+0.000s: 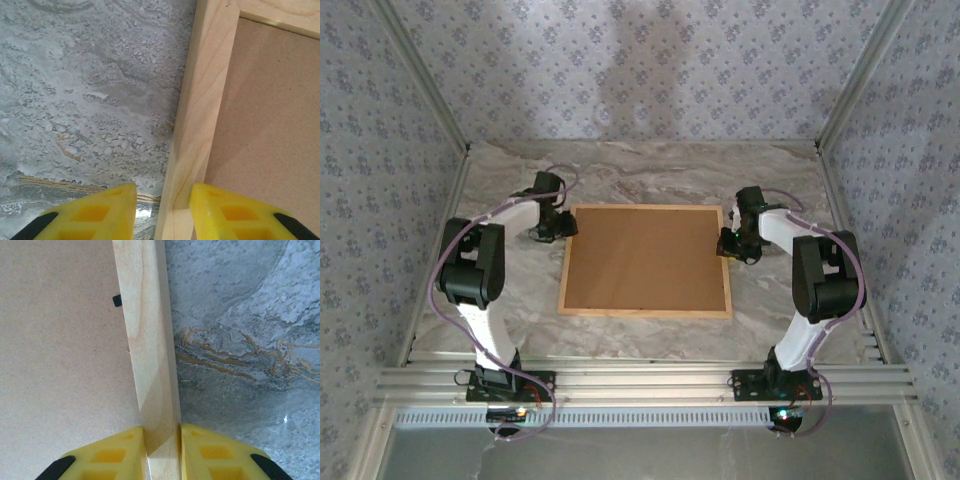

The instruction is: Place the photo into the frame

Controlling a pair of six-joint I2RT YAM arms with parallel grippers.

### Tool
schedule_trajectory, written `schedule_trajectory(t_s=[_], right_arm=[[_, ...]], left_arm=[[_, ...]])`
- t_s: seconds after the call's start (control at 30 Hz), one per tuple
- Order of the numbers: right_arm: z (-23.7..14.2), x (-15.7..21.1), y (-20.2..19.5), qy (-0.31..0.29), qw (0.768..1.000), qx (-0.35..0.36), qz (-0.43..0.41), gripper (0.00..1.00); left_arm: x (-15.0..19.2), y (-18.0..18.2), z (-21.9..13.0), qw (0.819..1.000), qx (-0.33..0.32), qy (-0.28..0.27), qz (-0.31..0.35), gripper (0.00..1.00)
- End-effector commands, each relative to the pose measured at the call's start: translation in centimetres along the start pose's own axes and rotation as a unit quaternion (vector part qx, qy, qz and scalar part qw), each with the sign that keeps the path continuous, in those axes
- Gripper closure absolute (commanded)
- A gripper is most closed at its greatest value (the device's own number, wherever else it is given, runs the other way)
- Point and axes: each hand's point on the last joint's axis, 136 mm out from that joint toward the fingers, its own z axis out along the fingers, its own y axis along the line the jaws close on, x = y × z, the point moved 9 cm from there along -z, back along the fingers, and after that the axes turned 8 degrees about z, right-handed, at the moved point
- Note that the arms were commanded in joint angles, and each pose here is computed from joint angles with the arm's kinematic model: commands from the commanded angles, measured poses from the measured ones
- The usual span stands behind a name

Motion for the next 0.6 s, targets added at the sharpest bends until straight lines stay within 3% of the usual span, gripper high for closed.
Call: schedule_trajectory(t_s=[0.0,0.27,0.57], right_arm=[[0.6,-0.2,-0.1,0.006,1.000,0.008,-0.004,0.76],[0.8,-0.1,0.0,0.008,1.000,0.009,-0.005,0.76],[1.0,0.1,0.4,0.012,1.000,0.010,-0.012,0.76]], left_arm=[[3.7,-0.6,2.1,0.997,-0.008,0.076,0.026,0.63],[6.0,-1.9,3.2,0.995,-0.009,0.091,0.037,0.61],[6.3,-2.6,3.4,0.995,-0.004,0.087,0.048,0.57]])
